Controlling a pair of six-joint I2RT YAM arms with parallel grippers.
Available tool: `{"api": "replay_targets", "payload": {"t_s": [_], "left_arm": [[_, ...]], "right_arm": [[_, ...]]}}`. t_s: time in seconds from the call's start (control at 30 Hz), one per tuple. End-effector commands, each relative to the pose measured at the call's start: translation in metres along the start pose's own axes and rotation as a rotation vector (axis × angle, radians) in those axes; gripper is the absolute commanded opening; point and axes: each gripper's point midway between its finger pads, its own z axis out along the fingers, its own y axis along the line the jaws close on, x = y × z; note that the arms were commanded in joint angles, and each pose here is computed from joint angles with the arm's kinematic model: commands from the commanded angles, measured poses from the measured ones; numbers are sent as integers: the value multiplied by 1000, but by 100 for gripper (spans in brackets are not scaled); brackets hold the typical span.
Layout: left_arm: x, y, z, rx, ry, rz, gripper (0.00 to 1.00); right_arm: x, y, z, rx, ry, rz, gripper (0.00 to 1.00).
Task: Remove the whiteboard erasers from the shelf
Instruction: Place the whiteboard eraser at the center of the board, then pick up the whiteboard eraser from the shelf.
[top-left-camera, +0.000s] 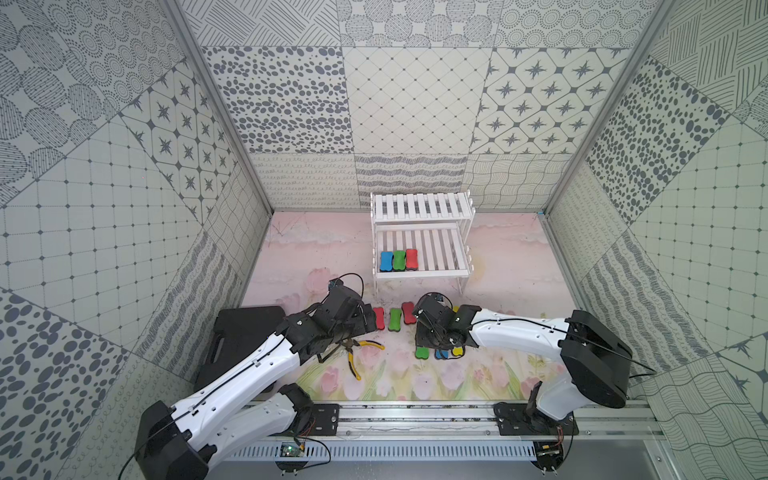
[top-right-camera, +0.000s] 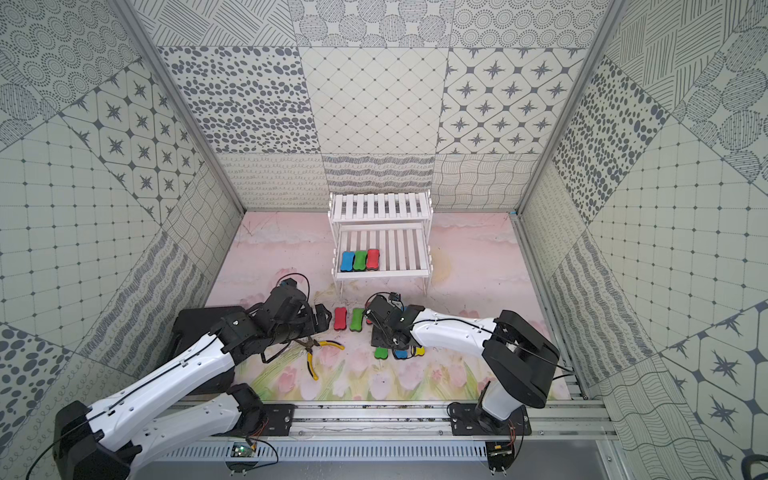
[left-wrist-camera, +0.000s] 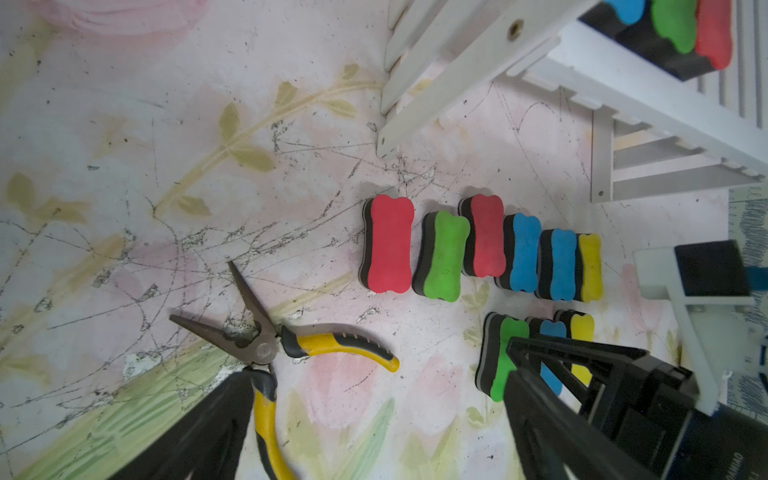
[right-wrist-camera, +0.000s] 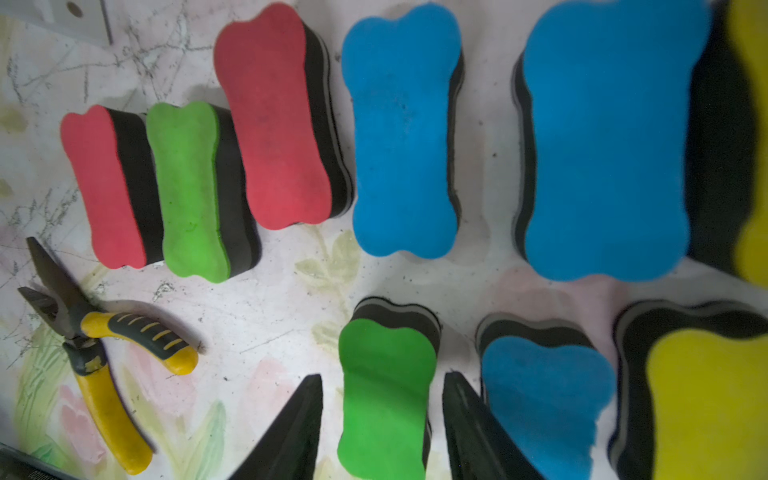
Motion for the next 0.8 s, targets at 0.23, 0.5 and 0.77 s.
{"api": "replay_targets", "payload": {"t_s": [0.23, 0.5, 0.77], "left_arm": [[-9, -29, -3, 118, 1, 14, 99], [-43, -101, -16, 215, -39, 177, 94], [-80, -171, -8, 248, -120, 307, 87]], "right_arm": [[-46, 9, -69, -110, -273, -84, 51], [-82, -33, -112, -77, -476, -44, 51], [-86, -74, -126, -64, -537, 71, 50]]}}
